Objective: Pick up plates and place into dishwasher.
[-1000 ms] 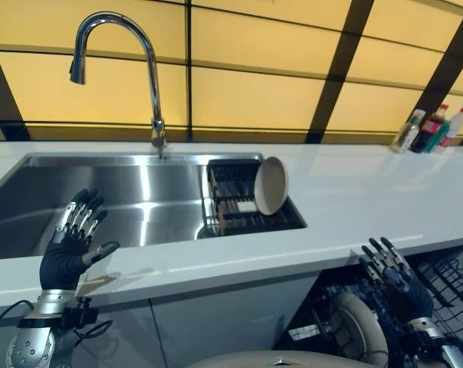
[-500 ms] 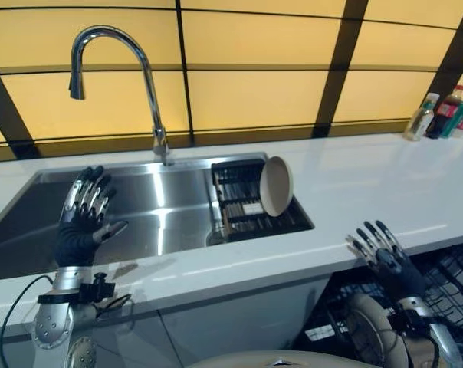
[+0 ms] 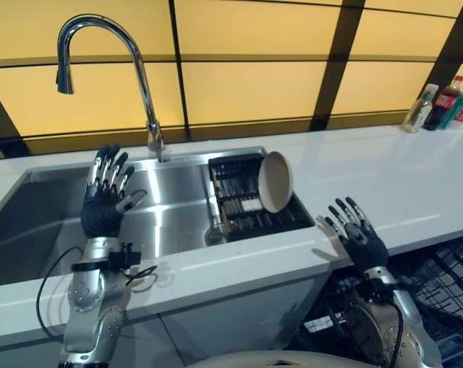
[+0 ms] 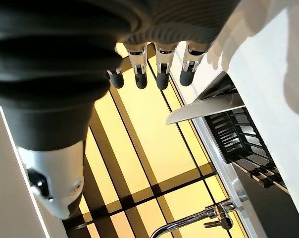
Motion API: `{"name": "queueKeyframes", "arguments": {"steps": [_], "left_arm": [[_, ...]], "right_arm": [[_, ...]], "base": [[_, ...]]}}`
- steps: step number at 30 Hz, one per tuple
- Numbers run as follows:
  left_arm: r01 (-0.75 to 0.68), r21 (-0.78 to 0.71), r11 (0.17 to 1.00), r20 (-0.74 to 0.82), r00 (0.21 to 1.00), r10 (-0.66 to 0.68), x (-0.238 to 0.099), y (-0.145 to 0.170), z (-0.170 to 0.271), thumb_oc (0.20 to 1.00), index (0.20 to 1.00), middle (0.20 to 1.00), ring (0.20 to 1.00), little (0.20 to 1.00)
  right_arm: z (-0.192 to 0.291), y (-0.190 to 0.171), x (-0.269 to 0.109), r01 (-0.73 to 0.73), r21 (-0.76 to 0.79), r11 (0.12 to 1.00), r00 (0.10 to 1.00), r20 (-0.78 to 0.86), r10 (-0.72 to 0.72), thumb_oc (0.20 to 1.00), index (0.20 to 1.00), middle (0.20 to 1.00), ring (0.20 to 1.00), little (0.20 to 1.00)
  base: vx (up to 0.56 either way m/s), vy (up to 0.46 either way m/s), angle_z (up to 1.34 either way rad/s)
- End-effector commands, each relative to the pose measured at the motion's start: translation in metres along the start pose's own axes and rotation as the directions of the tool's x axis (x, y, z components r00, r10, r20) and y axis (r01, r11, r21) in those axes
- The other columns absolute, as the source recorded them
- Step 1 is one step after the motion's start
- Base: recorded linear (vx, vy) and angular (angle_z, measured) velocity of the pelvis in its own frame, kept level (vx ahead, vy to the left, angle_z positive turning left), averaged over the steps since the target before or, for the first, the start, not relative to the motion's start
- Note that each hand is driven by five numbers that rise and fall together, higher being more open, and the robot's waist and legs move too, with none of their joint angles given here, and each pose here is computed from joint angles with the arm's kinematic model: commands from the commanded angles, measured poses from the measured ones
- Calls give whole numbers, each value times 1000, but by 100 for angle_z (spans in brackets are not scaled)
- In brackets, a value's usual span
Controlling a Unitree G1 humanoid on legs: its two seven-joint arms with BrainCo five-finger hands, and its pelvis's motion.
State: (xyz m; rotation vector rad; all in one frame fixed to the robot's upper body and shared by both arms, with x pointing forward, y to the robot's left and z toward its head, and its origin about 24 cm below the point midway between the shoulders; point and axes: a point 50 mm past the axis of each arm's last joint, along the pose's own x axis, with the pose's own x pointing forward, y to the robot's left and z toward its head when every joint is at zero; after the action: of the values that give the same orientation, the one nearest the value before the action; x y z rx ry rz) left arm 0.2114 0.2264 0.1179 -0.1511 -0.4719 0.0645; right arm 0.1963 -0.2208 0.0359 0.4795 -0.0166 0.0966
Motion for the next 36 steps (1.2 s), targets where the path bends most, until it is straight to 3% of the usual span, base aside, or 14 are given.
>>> {"name": "queueKeyframes", "arguments": {"steps": [1, 9, 28, 32, 36], "left_arm": [[10, 53, 999, 93, 996, -15, 16, 1, 11, 1000, 1000, 1000, 1000, 1000], [-22, 50, 998, 62, 998, 19, 7, 5, 10, 1000, 1000, 1000, 1000, 1000], [125, 96, 988, 72, 989, -132, 17, -10, 19, 1000, 1000, 1000, 1000, 1000], [205, 123, 971, 70, 974, -215, 17, -16, 20, 1000, 1000, 1000, 1000, 1000], [324, 307, 895, 59, 932, -357, 31, -31, 22, 1000, 1000, 1000, 1000, 1000]], "right_arm": [[31, 13, 27, -96, -46, 994, 983, 152, 101, 1000, 1000, 1000, 1000, 1000], [42, 5, 19, -112, -78, 991, 985, 125, 121, 1000, 1000, 1000, 1000, 1000], [52, 11, 15, -93, -9, 996, 970, 224, 93, 1000, 1000, 1000, 1000, 1000], [53, 10, 12, -86, -9, 996, 972, 217, 86, 1000, 1000, 1000, 1000, 1000], [53, 5, 7, -87, -40, 995, 980, 175, 93, 1000, 1000, 1000, 1000, 1000]], "base": [[30, 53, -5], [78, 22, -3], [3, -90, 8], [58, 7, -1], [128, 58, -7]]}}
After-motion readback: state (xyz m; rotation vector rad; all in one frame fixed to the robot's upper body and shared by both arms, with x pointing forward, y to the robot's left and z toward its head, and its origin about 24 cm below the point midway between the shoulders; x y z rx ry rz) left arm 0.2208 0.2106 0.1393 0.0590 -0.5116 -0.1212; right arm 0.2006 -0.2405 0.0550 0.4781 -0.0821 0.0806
